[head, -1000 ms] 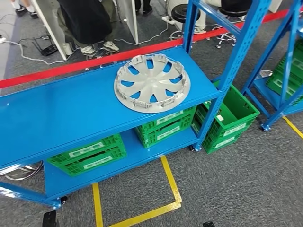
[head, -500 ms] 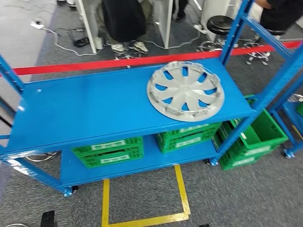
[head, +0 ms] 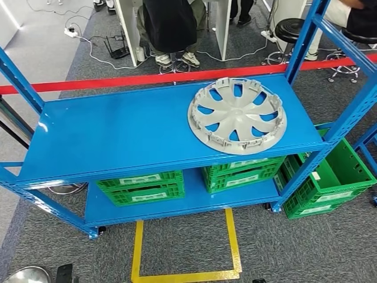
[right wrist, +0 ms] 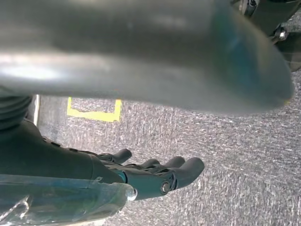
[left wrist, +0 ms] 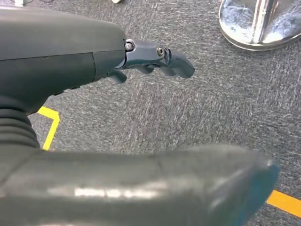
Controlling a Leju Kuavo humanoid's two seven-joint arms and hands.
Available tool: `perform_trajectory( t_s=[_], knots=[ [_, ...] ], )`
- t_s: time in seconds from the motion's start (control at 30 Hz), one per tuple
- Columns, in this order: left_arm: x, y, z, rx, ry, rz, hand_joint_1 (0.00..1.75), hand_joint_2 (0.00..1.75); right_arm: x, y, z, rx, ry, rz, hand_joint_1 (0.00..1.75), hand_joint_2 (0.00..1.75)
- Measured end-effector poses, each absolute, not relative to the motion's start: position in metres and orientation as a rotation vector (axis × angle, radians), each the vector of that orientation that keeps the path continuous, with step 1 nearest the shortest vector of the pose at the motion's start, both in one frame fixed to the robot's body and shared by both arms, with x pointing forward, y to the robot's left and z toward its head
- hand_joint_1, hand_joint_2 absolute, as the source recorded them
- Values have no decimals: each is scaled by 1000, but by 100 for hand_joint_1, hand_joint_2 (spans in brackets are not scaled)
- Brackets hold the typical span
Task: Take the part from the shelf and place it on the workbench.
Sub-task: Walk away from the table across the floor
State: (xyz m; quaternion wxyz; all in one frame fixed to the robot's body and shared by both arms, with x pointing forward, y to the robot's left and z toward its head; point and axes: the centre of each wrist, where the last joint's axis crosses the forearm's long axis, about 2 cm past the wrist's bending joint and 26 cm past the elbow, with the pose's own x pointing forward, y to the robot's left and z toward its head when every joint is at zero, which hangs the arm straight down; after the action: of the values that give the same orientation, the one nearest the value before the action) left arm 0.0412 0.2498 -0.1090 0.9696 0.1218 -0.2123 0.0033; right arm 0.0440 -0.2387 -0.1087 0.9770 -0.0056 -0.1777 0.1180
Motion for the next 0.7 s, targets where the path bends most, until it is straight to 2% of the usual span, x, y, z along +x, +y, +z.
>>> perform_trajectory(
  t_s=[0.7],
  knots=[
    [19,272,-112,171,-328,39,0,0,25,-267,-112,-48,-296,105,0,0]
  ],
)
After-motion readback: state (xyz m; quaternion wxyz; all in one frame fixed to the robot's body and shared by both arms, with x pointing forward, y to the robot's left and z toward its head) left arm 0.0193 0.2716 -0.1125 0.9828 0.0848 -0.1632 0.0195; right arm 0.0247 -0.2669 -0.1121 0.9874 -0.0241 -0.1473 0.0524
